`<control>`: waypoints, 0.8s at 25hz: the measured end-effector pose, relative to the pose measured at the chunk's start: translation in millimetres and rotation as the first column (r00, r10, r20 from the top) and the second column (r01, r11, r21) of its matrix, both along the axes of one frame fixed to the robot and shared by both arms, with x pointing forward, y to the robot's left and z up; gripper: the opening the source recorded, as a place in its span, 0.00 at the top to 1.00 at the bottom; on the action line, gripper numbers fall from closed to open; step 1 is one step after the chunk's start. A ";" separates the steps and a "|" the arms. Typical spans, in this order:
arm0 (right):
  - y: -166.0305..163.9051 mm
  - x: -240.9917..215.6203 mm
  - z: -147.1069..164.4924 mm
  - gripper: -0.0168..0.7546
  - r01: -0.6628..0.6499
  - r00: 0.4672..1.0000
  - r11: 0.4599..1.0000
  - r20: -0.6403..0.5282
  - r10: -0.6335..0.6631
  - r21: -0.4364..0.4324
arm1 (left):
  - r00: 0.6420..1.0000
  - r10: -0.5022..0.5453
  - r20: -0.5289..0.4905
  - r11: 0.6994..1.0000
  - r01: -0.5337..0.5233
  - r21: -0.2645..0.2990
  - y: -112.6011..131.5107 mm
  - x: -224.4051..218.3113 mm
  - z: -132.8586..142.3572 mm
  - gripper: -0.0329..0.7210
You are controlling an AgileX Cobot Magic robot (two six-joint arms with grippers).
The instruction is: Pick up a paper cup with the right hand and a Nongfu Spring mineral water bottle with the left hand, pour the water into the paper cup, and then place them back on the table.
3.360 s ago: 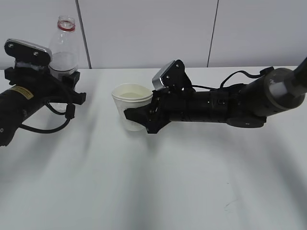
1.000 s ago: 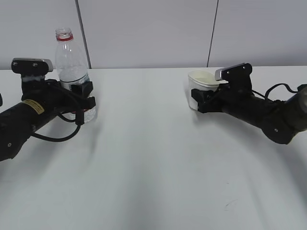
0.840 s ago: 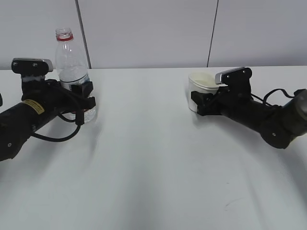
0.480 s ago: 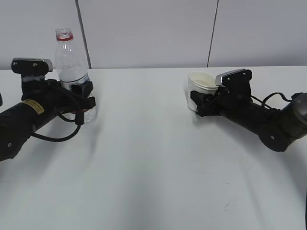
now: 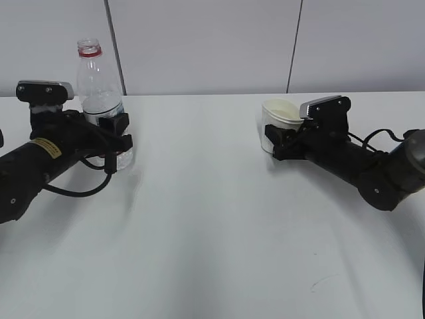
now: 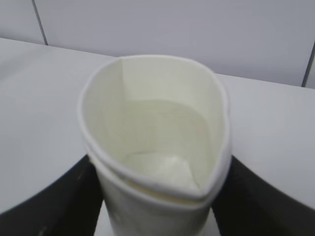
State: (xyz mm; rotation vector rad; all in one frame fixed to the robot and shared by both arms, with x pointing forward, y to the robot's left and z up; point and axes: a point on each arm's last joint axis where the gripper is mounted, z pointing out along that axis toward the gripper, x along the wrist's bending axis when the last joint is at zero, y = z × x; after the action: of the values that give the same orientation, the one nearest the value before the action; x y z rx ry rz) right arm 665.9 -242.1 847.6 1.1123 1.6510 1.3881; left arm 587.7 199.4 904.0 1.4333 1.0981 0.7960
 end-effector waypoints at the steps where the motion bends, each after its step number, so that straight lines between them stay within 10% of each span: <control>1: -0.3 0.1 -0.3 0.36 0.003 1.000 1.000 -0.004 -0.003 -0.001 | 1.000 -0.001 0.000 1.000 0.001 0.000 0.0 0.0 0.0 0.44; 20: -0.4 -0.1 -1.2 0.36 0.003 1.000 1.000 -0.011 -0.004 -0.007 | 1.000 -0.006 0.001 1.000 0.006 0.003 -0.5 -0.2 0.0 0.44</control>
State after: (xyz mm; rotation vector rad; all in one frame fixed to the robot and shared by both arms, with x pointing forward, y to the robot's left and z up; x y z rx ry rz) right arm 665.8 -242.5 846.4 1.1206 1.6600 1.3751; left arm 587.5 198.9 903.9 1.4378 1.0921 0.7938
